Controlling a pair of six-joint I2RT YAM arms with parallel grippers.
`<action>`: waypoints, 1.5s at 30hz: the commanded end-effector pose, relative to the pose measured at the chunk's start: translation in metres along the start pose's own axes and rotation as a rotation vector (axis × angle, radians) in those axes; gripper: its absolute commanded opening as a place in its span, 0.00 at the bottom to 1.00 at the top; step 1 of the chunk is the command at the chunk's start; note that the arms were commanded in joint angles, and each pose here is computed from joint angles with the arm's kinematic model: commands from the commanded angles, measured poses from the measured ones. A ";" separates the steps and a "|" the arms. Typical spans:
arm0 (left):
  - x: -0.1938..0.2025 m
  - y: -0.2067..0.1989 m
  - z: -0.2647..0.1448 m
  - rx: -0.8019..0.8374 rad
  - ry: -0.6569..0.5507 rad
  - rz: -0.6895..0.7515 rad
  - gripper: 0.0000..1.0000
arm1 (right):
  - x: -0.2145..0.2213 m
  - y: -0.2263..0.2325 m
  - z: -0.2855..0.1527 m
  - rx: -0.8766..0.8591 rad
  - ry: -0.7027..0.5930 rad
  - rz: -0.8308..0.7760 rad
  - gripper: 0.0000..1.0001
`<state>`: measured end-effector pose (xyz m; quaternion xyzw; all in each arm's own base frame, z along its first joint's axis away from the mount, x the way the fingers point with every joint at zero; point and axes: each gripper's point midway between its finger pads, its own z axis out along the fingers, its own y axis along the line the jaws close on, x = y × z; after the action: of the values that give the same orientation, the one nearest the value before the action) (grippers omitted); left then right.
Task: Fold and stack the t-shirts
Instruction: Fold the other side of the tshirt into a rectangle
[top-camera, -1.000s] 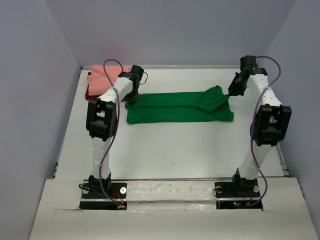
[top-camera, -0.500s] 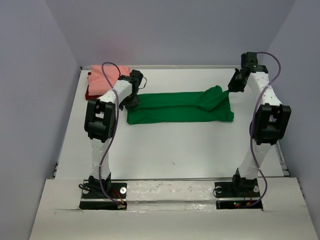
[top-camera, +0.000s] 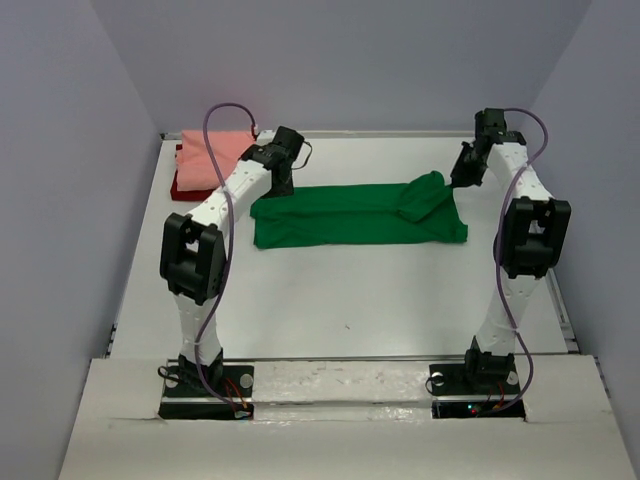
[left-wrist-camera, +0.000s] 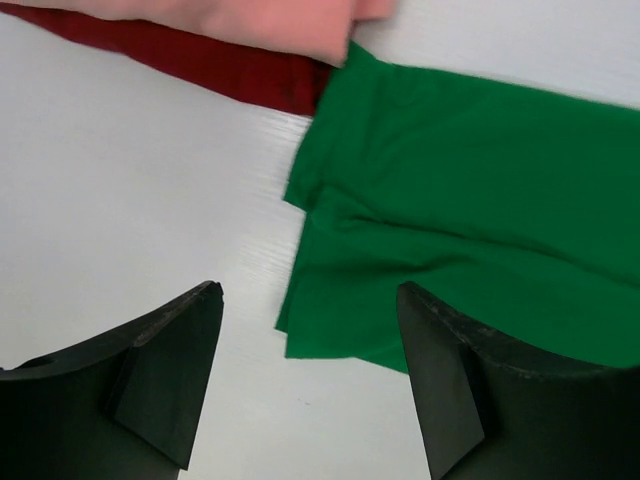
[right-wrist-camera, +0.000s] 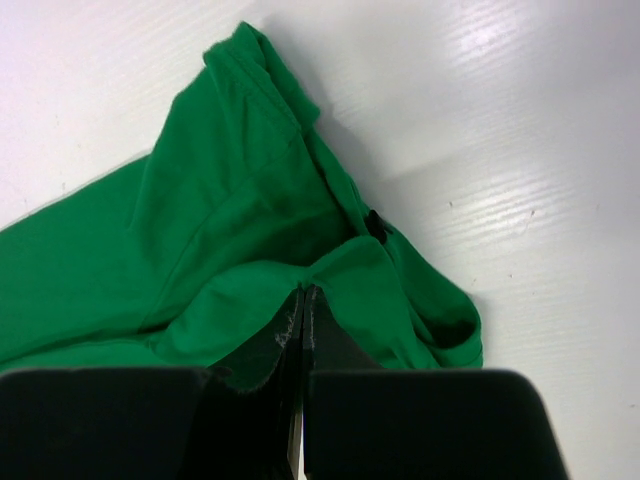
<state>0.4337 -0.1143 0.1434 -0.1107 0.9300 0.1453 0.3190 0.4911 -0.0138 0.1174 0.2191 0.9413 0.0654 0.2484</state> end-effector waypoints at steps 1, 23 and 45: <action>0.001 -0.033 -0.036 0.217 -0.068 0.031 0.81 | -0.042 0.018 -0.013 -0.082 -0.126 -0.067 0.00; 0.049 -0.054 -0.057 0.374 0.027 0.112 0.79 | -0.053 0.057 -0.020 -0.206 -0.149 -0.187 0.47; 0.061 -0.076 -0.061 0.405 0.034 0.165 0.79 | 0.066 0.067 0.007 -0.170 0.062 -0.222 0.46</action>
<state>0.3732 -0.2151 0.1254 0.0253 0.9560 -0.0220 0.2915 0.4627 0.0736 0.0943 0.0879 0.9619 0.1265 0.2260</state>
